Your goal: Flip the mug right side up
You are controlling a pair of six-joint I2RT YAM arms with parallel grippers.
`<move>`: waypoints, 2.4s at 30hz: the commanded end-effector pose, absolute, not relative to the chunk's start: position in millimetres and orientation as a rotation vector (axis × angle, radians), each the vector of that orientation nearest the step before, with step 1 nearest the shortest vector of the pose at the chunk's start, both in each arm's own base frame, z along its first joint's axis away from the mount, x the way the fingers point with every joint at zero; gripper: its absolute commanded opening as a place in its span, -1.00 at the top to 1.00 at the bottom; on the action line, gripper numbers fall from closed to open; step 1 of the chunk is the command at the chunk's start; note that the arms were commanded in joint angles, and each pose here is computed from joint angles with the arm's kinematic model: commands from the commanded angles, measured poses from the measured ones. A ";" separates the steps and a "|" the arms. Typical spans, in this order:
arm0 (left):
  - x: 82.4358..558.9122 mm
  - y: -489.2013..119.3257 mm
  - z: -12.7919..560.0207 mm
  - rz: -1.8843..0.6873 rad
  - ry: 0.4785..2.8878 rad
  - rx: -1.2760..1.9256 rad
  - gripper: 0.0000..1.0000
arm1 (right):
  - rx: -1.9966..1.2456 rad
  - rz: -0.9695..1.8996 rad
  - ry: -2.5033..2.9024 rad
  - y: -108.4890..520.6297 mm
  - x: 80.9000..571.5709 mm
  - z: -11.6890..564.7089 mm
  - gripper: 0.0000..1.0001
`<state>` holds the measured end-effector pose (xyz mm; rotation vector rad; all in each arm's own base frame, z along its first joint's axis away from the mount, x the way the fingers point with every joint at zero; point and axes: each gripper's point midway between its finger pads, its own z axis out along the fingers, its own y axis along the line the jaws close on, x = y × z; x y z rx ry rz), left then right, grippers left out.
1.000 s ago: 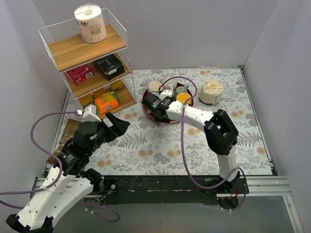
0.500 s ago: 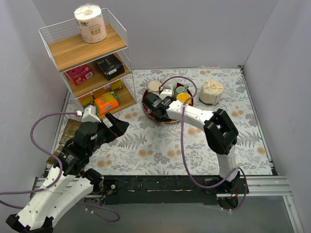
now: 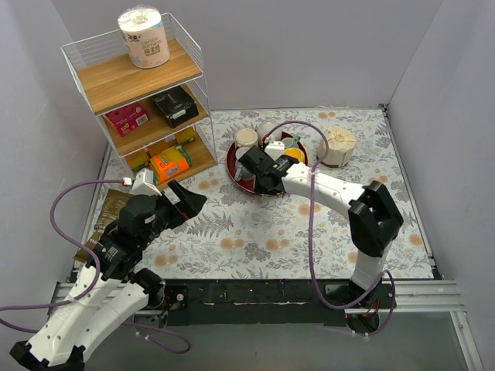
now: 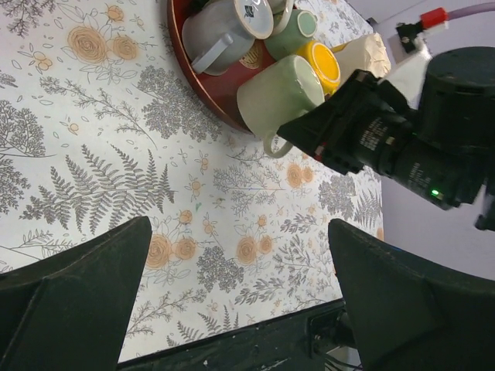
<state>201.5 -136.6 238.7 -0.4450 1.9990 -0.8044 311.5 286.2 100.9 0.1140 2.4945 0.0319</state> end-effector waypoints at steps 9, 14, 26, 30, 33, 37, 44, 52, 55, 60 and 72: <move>206.8 -184.9 273.2 -1.044 1.948 -0.241 -0.96 | 0.054 0.741 2.166 319.9 286.0 263.7 0.97; 209.2 -205.6 306.2 -1.173 1.869 -0.163 -0.96 | -0.033 1.071 1.904 331.3 263.7 338.3 0.97; 206.7 -245.0 354.9 -1.472 1.776 -0.083 -0.97 | -0.013 1.414 1.733 340.9 233.7 418.6 0.97; 194.3 -240.5 355.1 -1.522 1.735 -0.082 -0.96 | 0.051 1.468 1.747 341.6 231.9 410.6 0.97; 186.0 -237.8 358.1 -1.591 1.684 -0.102 -0.97 | 0.094 1.528 1.724 342.7 230.1 405.4 0.97; 184.5 -239.3 358.4 -1.645 1.678 -0.137 -0.89 | 0.114 1.637 1.658 346.4 225.6 407.3 0.97; 198.2 -246.0 357.3 -1.642 1.721 -0.197 -0.73 | 0.174 1.730 1.559 342.7 225.6 413.2 0.97; 199.7 -242.9 346.6 -1.670 1.783 -0.343 -0.56 | 0.253 1.719 1.522 339.5 238.4 414.3 0.97; 198.1 -241.6 347.7 -1.661 1.773 -0.321 -0.56 | 0.245 1.688 1.564 343.7 244.6 414.5 0.97; 192.3 -243.6 351.0 -1.576 1.743 -0.108 -0.50 | 0.250 1.624 1.650 345.5 249.0 405.9 0.97; 203.2 -262.9 348.7 -1.448 1.665 0.244 0.16 | 0.275 1.656 1.837 357.0 238.2 387.1 0.97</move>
